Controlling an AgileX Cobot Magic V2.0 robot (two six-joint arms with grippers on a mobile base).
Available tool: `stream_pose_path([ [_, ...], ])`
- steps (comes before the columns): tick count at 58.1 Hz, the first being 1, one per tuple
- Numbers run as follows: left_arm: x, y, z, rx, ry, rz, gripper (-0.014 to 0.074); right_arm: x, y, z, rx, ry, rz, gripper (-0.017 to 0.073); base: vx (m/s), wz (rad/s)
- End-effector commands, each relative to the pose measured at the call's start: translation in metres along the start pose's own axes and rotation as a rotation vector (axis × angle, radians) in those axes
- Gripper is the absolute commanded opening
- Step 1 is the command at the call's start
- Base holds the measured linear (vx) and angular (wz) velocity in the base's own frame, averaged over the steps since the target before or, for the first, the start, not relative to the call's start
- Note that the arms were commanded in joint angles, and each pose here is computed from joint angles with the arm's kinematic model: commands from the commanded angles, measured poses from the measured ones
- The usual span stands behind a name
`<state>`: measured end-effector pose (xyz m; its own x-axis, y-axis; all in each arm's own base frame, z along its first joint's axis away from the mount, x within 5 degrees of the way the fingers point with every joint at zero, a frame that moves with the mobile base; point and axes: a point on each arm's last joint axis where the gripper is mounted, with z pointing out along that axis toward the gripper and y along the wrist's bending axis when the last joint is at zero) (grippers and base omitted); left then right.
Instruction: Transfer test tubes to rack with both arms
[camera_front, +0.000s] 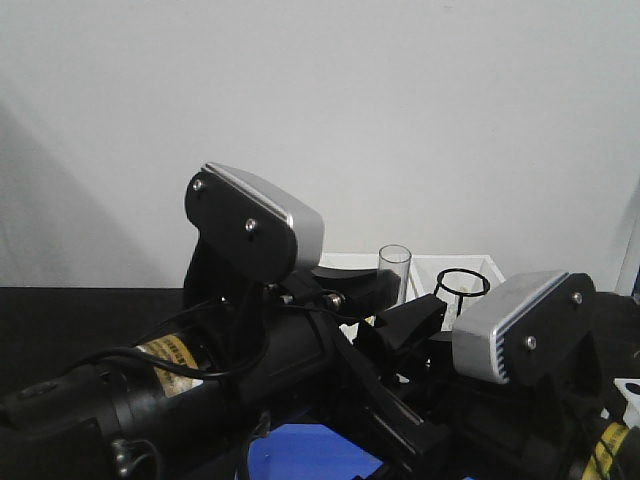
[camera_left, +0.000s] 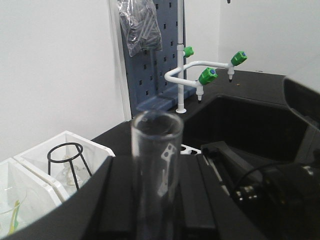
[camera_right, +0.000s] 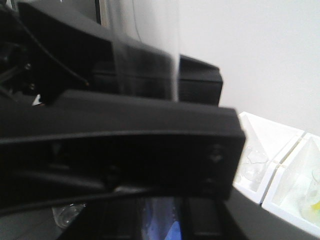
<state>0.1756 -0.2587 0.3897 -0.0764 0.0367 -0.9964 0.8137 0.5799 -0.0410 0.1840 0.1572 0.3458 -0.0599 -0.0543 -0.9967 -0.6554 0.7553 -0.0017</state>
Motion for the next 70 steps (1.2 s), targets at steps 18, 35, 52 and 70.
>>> stream_pose_path([
  [18, -0.024, 0.000, -0.010, -0.020, -0.113, 0.039, 0.0325, -0.025, -0.001, -0.005, -0.002, -0.158, 0.003, -0.0010, 0.00, 0.00],
  [35, -0.030, 0.002, -0.014, -0.035, -0.156, 0.038, 0.0559, -0.025, -0.001, -0.005, -0.002, -0.157, 0.003, -0.0008, 0.00, 0.00],
  [52, -0.081, 0.004, -0.057, -0.071, -0.384, 0.043, 0.0551, -0.024, -0.001, -0.004, -0.001, -0.143, 0.003, -0.0008, 0.00, 0.00],
  [70, -0.116, 0.004, -0.116, -0.063, -0.531, 0.050, 0.0551, -0.025, -0.002, -0.005, 0.016, -0.155, -0.115, -0.0008, 0.00, 0.00],
])
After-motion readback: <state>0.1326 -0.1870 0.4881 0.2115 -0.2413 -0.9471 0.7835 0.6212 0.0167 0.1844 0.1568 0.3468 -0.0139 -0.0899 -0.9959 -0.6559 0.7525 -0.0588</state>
